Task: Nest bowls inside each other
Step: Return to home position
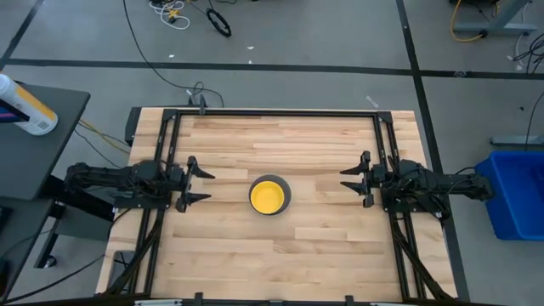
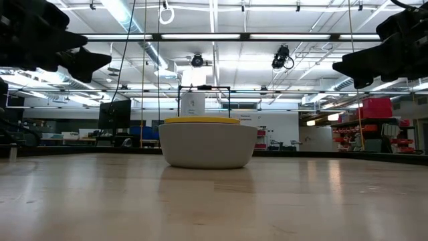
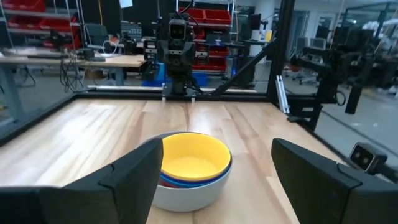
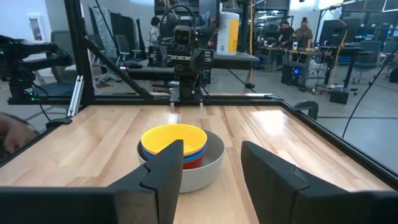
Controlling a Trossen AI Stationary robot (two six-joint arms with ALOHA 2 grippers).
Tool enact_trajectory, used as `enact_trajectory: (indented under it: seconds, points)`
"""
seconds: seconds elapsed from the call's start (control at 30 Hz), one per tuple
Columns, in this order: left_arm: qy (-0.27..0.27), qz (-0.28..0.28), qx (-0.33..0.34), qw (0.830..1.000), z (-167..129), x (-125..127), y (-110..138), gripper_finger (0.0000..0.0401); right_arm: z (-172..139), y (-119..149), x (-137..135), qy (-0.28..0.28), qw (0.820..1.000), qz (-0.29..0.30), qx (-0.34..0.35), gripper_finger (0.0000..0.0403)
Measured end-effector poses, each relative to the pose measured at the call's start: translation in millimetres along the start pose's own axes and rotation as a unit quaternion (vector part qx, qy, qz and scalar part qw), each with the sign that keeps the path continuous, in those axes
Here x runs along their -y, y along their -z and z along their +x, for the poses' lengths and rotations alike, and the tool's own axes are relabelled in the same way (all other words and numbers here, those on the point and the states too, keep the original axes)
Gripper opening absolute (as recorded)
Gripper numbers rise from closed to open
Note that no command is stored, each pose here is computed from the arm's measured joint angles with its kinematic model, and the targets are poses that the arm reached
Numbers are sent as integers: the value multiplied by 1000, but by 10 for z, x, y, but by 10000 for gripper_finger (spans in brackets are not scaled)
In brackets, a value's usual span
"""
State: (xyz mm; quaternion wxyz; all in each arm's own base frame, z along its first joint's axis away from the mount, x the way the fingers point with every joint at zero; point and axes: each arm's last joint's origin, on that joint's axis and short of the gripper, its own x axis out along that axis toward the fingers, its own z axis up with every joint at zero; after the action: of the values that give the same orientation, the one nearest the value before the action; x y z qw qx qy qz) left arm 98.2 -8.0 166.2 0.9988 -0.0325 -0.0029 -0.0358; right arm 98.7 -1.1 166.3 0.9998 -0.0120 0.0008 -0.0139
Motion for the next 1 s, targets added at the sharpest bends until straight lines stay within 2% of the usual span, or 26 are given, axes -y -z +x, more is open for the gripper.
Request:
enact_trajectory:
  seconds: [0.5, 1.0]
  points:
    - [0, 100, 0, 995, 0, 0, 0, 307, 0, 0, 0, 0, 1000, 0, 0, 178]
    - [0, 109, 0, 994, 0, 0, 0, 307, 0, 0, 0, 0, 1000, 0, 0, 178]
